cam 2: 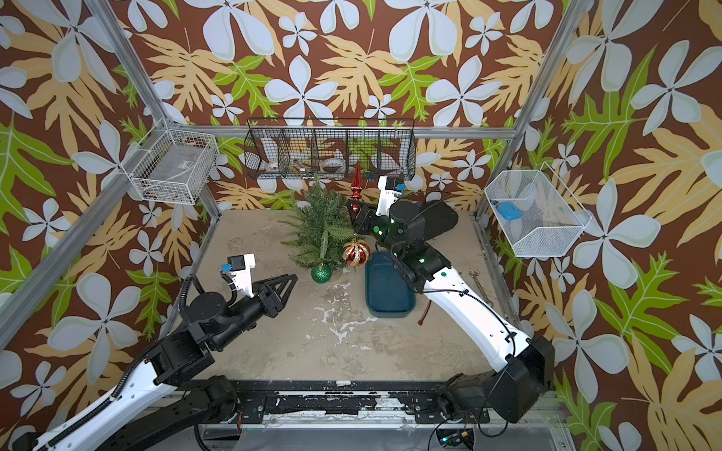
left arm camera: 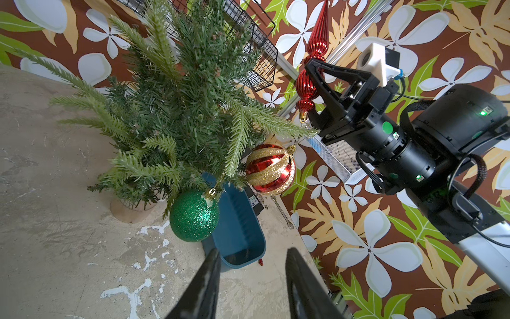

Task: Decorate the small christmas tree with ornaments
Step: Hang an ornament on the christmas tree.

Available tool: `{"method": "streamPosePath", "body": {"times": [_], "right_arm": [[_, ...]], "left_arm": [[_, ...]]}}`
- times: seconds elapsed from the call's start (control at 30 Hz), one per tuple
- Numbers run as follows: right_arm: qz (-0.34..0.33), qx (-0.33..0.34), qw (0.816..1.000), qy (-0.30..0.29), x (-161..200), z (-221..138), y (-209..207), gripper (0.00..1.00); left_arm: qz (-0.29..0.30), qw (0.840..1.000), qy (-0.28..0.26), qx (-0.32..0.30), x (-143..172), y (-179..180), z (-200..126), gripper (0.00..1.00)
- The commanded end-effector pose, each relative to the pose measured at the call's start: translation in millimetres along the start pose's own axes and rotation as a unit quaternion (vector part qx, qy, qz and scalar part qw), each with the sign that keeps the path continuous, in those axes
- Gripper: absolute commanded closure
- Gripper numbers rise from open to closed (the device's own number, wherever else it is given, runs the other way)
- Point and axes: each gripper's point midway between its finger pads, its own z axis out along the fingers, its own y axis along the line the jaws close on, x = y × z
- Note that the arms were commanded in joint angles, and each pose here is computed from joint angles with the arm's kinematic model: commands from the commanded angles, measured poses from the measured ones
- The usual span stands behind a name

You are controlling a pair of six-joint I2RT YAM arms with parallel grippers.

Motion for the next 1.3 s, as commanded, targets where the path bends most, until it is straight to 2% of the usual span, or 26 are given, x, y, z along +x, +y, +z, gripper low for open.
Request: {"method": "streamPosePath", "body": {"times": [0.0,0.4,0.77,1.27], "right_arm": [[0.003,-0.013,1.0,-0.01,-5,3,6,0.65],[0.015,0.025,1.0,0.001,1,9,-14,0.65],[0.049,0.064,0.996,0.036,15,5,-36,0.62],[0.068,0.064,0.994,0.064,30,5,-41,0.61]], "left_arm": [[0.002,1.0,-0.012,0.002,-5,-2,2,0.59],[0.002,1.0,-0.013,0.006,-6,-3,1,0.59],[0.0,1.0,-0.016,0.009,-8,-5,0,0.59],[-0.001,1.0,-0.02,0.018,-11,-10,-1,0.59]]}}
